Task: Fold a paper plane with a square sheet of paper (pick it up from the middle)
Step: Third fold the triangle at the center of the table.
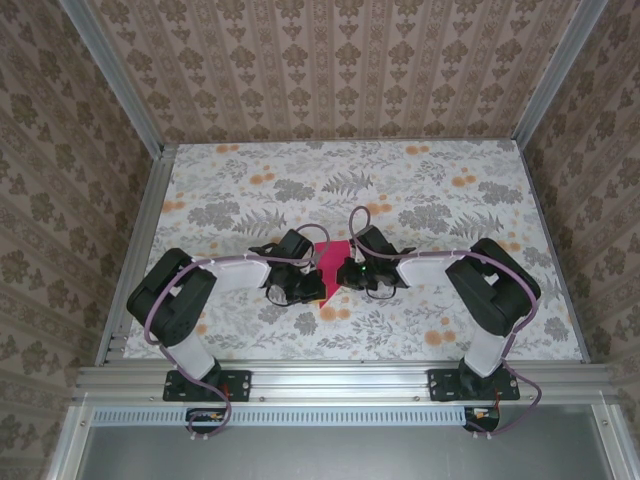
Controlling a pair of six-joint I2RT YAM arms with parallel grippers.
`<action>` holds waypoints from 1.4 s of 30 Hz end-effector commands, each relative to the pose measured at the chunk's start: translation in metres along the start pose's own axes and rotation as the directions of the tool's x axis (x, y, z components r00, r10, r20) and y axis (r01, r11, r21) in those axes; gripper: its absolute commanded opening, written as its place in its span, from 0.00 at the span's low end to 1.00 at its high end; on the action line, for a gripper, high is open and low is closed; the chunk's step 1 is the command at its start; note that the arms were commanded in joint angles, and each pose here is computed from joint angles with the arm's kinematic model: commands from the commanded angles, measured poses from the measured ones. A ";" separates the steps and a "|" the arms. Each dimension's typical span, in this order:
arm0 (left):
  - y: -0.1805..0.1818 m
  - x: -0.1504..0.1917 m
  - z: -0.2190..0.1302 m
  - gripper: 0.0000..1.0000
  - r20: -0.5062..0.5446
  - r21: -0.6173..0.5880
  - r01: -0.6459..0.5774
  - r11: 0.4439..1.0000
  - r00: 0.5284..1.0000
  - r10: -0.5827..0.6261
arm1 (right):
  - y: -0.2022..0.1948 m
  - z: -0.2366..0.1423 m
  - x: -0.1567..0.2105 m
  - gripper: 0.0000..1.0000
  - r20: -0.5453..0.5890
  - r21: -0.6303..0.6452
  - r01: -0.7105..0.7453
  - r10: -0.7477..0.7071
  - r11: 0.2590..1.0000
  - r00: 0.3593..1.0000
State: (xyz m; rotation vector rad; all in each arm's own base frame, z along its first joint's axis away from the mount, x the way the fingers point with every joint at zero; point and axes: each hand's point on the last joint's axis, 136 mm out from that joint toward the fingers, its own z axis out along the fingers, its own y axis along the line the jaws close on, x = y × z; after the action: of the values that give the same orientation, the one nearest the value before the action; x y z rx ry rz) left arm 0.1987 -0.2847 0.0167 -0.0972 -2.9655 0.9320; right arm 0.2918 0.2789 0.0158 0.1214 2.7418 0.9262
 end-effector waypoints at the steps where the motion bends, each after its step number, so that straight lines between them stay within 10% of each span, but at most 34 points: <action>1: 0.050 0.020 0.006 0.05 -0.057 -0.198 0.049 0.979 0.996 -0.061 | -0.018 -0.002 -0.008 0.08 0.001 0.045 0.015 -0.015 0.999 1.000; 20: 0.034 0.012 0.005 0.05 -0.040 -0.170 -0.006 0.985 0.999 0.000 | 0.015 -0.058 -0.045 0.09 0.125 0.005 0.064 -0.065 0.998 0.990; 33: 0.034 0.012 0.005 0.04 -0.039 -0.169 -0.013 0.985 0.999 0.006 | 0.021 -0.003 -0.001 0.07 -0.030 -0.069 -0.006 0.004 0.998 1.000; 42: 0.037 0.015 0.005 0.04 -0.048 -0.182 -0.019 0.983 0.999 0.011 | -0.030 0.005 0.001 0.07 -0.043 0.126 -0.057 0.063 0.990 0.997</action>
State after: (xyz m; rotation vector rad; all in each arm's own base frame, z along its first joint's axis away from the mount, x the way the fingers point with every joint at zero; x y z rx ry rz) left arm 0.1995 -0.2834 0.0172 -0.1604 -2.9961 0.8820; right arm 0.2907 0.2823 0.0147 0.1182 2.7839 0.9427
